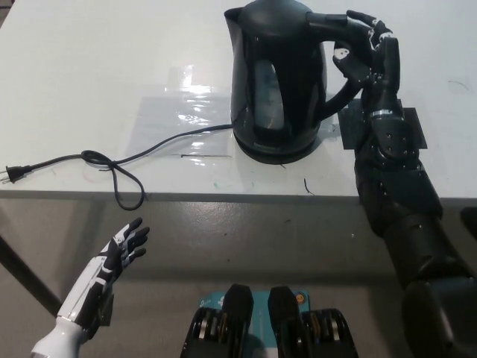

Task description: A kettle and its base are kept separately on the desk infront of the robot and the robot uses its right hand to lift the kettle by its handle and places it on its base to align it correctly.

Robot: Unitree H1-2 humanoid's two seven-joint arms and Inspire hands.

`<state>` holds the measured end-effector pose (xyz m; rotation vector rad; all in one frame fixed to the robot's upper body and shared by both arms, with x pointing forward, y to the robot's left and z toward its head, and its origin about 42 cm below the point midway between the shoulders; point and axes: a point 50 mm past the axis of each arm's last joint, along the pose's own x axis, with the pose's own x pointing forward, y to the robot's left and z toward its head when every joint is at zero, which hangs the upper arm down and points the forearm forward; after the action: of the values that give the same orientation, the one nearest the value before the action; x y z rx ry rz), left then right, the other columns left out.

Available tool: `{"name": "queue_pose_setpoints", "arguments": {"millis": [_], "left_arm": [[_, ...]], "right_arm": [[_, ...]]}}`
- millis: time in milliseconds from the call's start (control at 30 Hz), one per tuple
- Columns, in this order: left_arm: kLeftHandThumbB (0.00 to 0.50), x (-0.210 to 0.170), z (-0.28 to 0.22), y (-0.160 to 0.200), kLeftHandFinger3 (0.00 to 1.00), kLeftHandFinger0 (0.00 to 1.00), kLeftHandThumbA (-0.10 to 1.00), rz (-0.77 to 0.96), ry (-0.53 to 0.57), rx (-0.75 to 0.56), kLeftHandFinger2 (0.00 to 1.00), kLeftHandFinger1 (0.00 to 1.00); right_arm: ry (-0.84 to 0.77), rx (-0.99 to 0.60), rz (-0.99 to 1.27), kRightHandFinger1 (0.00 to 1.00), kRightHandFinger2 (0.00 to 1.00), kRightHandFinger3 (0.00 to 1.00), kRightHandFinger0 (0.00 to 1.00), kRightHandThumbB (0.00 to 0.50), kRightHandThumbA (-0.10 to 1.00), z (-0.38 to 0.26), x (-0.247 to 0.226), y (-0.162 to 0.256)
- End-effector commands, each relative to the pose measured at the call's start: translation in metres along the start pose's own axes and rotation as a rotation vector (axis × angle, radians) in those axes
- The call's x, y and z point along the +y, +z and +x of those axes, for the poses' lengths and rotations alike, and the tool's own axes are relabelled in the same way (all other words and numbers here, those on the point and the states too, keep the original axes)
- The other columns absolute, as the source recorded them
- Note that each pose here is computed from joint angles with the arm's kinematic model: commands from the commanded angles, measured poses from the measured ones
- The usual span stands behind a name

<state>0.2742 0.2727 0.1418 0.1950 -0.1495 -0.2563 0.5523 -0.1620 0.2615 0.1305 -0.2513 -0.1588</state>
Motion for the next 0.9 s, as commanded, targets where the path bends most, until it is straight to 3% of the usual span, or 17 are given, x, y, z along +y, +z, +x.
{"name": "queue_pose_setpoints", "arguments": {"millis": [0,133,167,200,300,367,400,433,467,500,533,600,633,867], "left_arm": [[0.087,0.008,0.005,0.013,1.0,1.0,1.0,0.03,-0.014,-0.052,1.0,1.0],[0.084,0.008,0.005,0.013,1.0,1.0,1.0,0.035,-0.017,-0.057,1.0,1.0],[0.084,0.008,0.005,0.013,1.0,1.0,1.0,0.03,-0.017,-0.056,1.0,1.0],[0.084,0.008,0.006,0.014,1.0,1.0,1.0,0.027,-0.018,-0.056,1.0,1.0],[0.087,0.008,0.006,0.014,1.0,1.0,1.0,0.028,-0.019,-0.056,1.0,1.0],[0.084,0.008,0.006,0.014,1.0,1.0,1.0,0.028,-0.02,-0.056,1.0,1.0],[0.083,0.008,0.006,0.013,1.0,1.0,1.0,0.027,-0.021,-0.057,1.0,1.0],[0.083,0.008,0.006,0.013,1.0,1.0,1.0,0.028,-0.02,-0.057,1.0,1.0],[0.081,0.008,0.006,0.013,1.0,1.0,1.0,0.029,-0.019,-0.054,1.0,1.0],[0.081,0.008,0.005,0.013,1.0,1.0,1.0,0.029,-0.019,-0.054,1.0,1.0],[0.082,0.008,0.005,0.013,1.0,1.0,1.0,0.03,-0.019,-0.054,1.0,1.0],[0.084,0.008,0.005,0.013,1.0,1.0,1.0,0.029,-0.018,-0.053,1.0,1.0],[0.076,0.008,0.004,0.012,1.0,1.0,1.0,0.025,-0.018,-0.051,1.0,1.0],[0.082,0.009,0.005,0.012,1.0,1.0,1.0,0.02,-0.017,-0.051,1.0,1.0]], "right_arm": [[0.014,-0.067,0.051,0.22,0.62,0.62,0.0,0.13,-0.1,-0.003,0.011,0.007],[0.022,-0.059,0.028,0.22,0.59,0.59,0.0,0.122,-0.1,-0.011,0.015,-0.003],[0.03,-0.057,0.032,0.19,0.58,0.56,0.07,0.123,-0.1,-0.013,0.015,-0.005],[0.03,-0.051,0.026,0.2,0.6,0.55,0.0,0.118,-0.1,-0.014,0.016,-0.007],[0.039,-0.058,0.007,0.25,0.64,0.55,0.0,0.107,-0.1,-0.018,0.017,-0.012],[0.042,-0.056,0.011,0.28,0.67,0.59,0.0,0.137,-0.1,-0.019,0.017,-0.015],[0.053,-0.056,0.015,0.39,0.81,0.76,0.06,0.17,-0.05,-0.019,0.017,-0.014],[0.078,-0.054,0.016,0.65,1.0,1.0,0.28,0.257,0.15,-0.02,0.016,-0.014],[0.114,-0.056,-0.001,1.0,1.0,1.0,0.68,0.366,0.42,-0.02,0.014,-0.014],[0.168,-0.059,-0.021,1.0,1.0,1.0,0.99,0.446,0.56,-0.021,0.012,-0.013],[0.228,-0.058,-0.03,1.0,1.0,1.0,1.0,0.489,0.6,-0.022,0.009,-0.013],[0.254,-0.056,-0.032,1.0,1.0,1.0,1.0,0.498,0.62,-0.023,0.008,-0.012],[0.309,-0.063,-0.054,1.0,1.0,1.0,1.0,0.5,0.77,-0.022,0.003,-0.01],[0.38,-0.1,-0.011,1.0,1.0,1.0,1.0,0.5,0.7,-0.015,-0.008,0.007]]}}
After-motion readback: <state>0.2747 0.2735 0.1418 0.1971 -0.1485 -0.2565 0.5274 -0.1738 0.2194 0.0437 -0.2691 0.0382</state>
